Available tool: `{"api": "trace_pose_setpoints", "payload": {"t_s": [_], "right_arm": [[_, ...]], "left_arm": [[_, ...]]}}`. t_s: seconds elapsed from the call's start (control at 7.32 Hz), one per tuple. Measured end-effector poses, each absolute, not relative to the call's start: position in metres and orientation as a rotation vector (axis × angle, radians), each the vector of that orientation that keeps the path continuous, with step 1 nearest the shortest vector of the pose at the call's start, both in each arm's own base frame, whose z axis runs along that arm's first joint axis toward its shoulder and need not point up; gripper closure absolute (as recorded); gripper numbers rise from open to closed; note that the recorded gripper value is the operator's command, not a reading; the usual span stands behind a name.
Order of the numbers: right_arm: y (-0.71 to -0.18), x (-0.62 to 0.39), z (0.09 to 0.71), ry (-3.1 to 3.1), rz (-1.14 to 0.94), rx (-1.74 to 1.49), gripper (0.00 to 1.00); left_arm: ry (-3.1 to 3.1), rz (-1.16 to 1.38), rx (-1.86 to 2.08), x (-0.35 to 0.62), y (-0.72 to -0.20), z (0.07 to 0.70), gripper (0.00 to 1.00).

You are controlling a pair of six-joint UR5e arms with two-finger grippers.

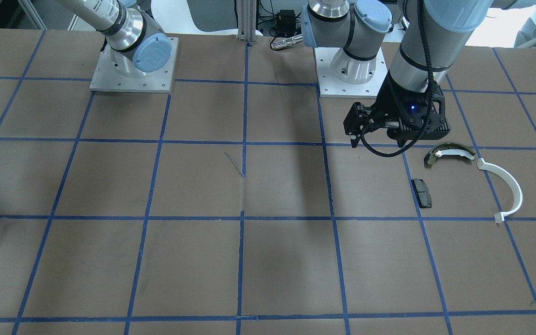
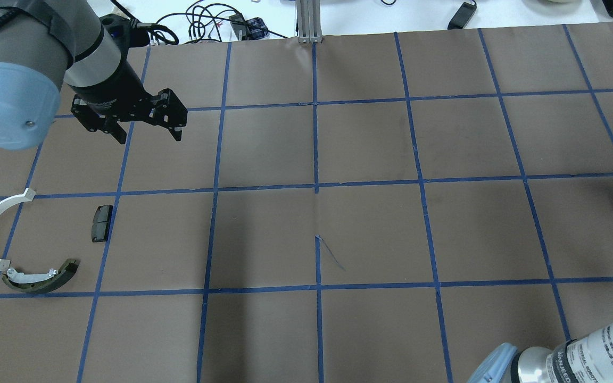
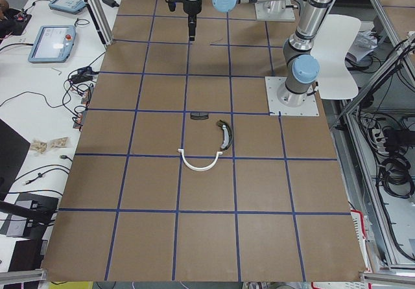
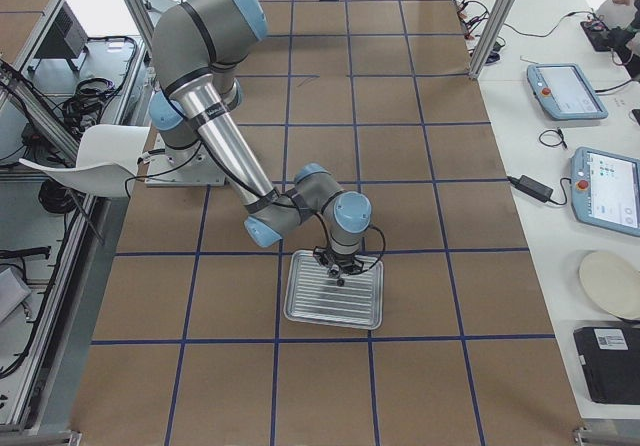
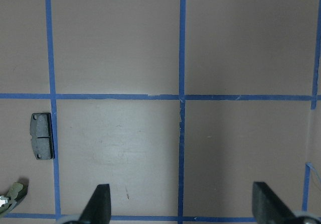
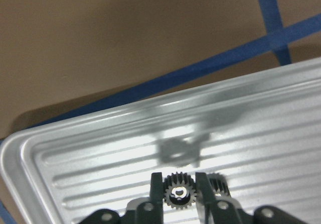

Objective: Place bearing gear from tray to pile

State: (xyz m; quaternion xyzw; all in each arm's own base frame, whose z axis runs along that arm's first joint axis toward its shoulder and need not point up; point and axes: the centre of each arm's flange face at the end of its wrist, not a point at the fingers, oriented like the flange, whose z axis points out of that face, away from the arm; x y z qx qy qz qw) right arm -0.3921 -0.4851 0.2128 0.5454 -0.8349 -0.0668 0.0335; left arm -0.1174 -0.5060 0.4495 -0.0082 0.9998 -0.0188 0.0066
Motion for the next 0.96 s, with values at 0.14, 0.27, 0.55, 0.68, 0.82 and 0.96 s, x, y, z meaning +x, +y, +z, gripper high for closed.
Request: {"api": "trace_pose_setpoints", "payload": {"t_s": [0.14, 0.27, 0.55, 0.68, 0.82, 0.96], "right_arm": [[-0.491, -0.371, 0.234, -2.599, -0.195, 1.607, 1.00], [-0.506, -0.335, 0.252, -2.643, -0.173, 1.535, 1.00], [-0.549, -0.235, 0.267, -2.722, -0.109, 1.406, 1.00], [-0.569, -0.176, 0.270, -2.775, -0.074, 1.321, 1.00], [-0.583, -0.115, 0.272, -2.825, -0.054, 1.230, 1.00], [-0.592, -0.046, 0.274, -2.863, -0.034, 1.140, 1.00]], "left_arm": [[3.127, -0.058, -0.026, -0.117, -0.506, 0.449, 0.00], [3.127, -0.058, -0.025, -0.117, -0.506, 0.449, 0.00], [3.127, -0.058, -0.018, -0.117, -0.506, 0.449, 0.00], [3.127, -0.058, -0.017, -0.117, -0.506, 0.449, 0.00], [3.127, -0.058, -0.017, -0.117, -0.506, 0.449, 0.00], [3.127, -0.058, -0.016, -0.117, -0.506, 0.449, 0.00]]}}
